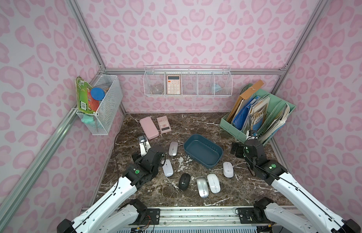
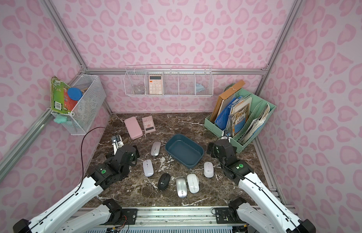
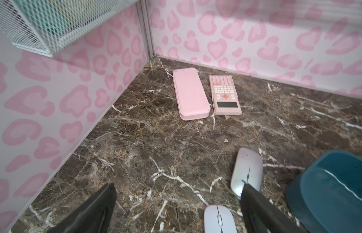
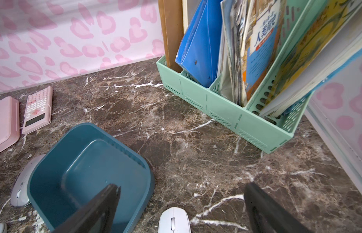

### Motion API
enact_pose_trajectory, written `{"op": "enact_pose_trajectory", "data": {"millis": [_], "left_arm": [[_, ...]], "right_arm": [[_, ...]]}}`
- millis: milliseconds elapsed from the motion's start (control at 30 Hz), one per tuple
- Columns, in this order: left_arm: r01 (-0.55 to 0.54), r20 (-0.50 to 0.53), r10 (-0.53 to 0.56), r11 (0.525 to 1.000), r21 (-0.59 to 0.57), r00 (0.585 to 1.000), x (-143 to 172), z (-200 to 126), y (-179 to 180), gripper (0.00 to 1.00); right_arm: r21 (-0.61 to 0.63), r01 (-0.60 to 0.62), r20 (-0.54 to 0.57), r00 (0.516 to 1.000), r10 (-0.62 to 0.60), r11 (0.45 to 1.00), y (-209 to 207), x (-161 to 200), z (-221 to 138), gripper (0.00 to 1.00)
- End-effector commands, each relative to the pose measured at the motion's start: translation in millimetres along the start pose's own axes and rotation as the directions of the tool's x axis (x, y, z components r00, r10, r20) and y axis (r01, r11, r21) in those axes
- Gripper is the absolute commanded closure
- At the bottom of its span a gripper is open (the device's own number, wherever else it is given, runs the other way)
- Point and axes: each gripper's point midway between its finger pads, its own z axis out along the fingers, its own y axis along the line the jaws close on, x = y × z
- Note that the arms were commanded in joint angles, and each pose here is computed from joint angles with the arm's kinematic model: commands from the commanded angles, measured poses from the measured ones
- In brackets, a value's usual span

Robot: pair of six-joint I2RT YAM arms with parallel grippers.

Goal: Take out the mouse from the storage box
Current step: Reset both arms

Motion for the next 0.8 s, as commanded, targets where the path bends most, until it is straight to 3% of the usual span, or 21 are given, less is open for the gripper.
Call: {"op": "enact_pose_trajectory", "data": {"millis": [0,167,367,567,633,767], "left_arm": [[0.052,0.134,-0.041,0.995,-0.083,0.99,-14.9,-0.2,18.2,0.01],[0.088,0.229,-0.038,0.974,-0.21,0.973,-12.2,3.1,43.5,0.01],[0.014,0.186,0.04,0.959,-0.282,0.982,7.6,34.4,52.7,0.01],[-0.164,0.216,0.167,0.986,-0.036,0.962,20.7,70.4,7.3,0.01],[-0.17,0.234,0.165,0.985,-0.001,0.958,20.2,79.3,4.6,0.01],[-0.121,0.154,0.119,0.993,0.004,0.981,26.0,106.9,19.2,0.01]], "right_arm": [[0.048,-0.022,0.056,0.998,0.019,0.999,-12.2,-7.2,-5.8,0.0],[-0.044,-0.096,0.167,0.981,0.102,0.994,-11.9,-18.6,-24.1,0.0],[-0.126,-0.078,0.288,0.951,0.112,0.989,-12.5,-22.8,-37.7,0.0],[-0.025,0.018,0.321,0.947,-0.009,1.0,-16.4,-30.8,-25.6,0.0],[0.001,0.066,0.327,0.943,-0.063,0.998,-13.2,-34.7,-16.7,0.0],[0.063,0.135,0.326,0.934,-0.148,0.989,-16.2,-37.7,4.0,0.0]]}}
